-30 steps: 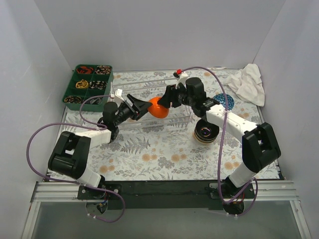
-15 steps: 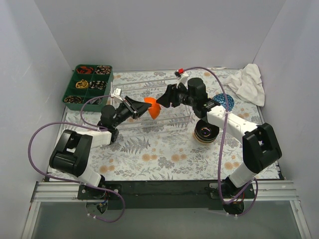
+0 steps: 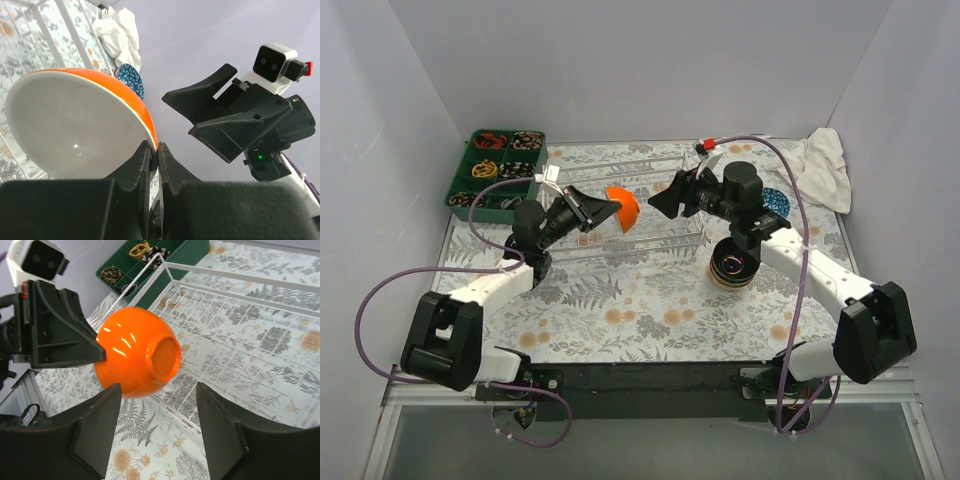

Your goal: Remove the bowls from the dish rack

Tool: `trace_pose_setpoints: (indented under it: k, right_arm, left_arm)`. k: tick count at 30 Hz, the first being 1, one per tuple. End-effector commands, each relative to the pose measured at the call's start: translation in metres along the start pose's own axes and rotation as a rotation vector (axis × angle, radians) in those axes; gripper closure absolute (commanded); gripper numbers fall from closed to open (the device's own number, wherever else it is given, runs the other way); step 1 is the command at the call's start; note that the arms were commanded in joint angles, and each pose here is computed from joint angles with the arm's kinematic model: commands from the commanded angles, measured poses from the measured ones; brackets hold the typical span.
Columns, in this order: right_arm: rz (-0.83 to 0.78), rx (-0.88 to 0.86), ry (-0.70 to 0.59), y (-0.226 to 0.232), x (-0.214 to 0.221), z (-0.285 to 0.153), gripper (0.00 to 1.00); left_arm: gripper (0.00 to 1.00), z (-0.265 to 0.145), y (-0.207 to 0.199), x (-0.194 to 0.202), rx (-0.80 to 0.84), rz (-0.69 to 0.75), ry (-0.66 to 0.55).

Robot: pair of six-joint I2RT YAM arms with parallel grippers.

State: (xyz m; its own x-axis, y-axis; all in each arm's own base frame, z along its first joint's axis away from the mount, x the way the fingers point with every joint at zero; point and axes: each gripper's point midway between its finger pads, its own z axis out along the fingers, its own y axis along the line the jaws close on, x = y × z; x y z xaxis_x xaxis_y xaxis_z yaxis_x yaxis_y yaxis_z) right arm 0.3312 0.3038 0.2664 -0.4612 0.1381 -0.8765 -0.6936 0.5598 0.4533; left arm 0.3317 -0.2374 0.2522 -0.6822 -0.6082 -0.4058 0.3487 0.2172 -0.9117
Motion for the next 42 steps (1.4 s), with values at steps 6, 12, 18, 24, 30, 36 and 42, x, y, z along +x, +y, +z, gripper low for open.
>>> trace_pose_setpoints:
  k: [6, 12, 18, 24, 30, 36, 42]
  right_arm:
    - [-0.183, 0.24, -0.093, -0.018, -0.025, -0.064, 0.15]
    - [-0.227, 0.497, -0.152, -0.045, -0.032, -0.119, 0.06]
    - [-0.259, 0.629, -0.177, -0.056, -0.03, -0.159, 0.01]
    - [-0.26, 0.712, -0.21, -0.062, -0.023, -0.19, 0.01]
    - [-0.253, 0.774, -0.245, -0.064, -0.018, -0.216, 0.01]
    - [-0.242, 0.857, -0.31, -0.068, -0.015, -0.248, 0.01]
    - [-0.239, 0.94, -0.363, -0.073, -0.013, -0.275, 0.01]
  left_arm:
    - [1.0, -0.01, -0.052, -0.014, -0.099, 0.366, 0.052]
    - [1.0, -0.012, -0.065, 0.041, -0.21, 0.559, 0.241]
    - [1.0, -0.02, -0.047, 0.122, -0.348, 0.65, 0.472]
    - [1.0, -0.016, -0.026, 0.2, -0.456, 0.811, 0.684]
    - [1.0, 0.001, 0.011, 0.247, -0.555, 0.951, 0.853]
    - [1.0, 0.013, 0.038, 0.264, -0.643, 1.019, 0.927]
    - [0.96, 0.01, 0.059, 0.269, -0.733, 1.044, 0.976]
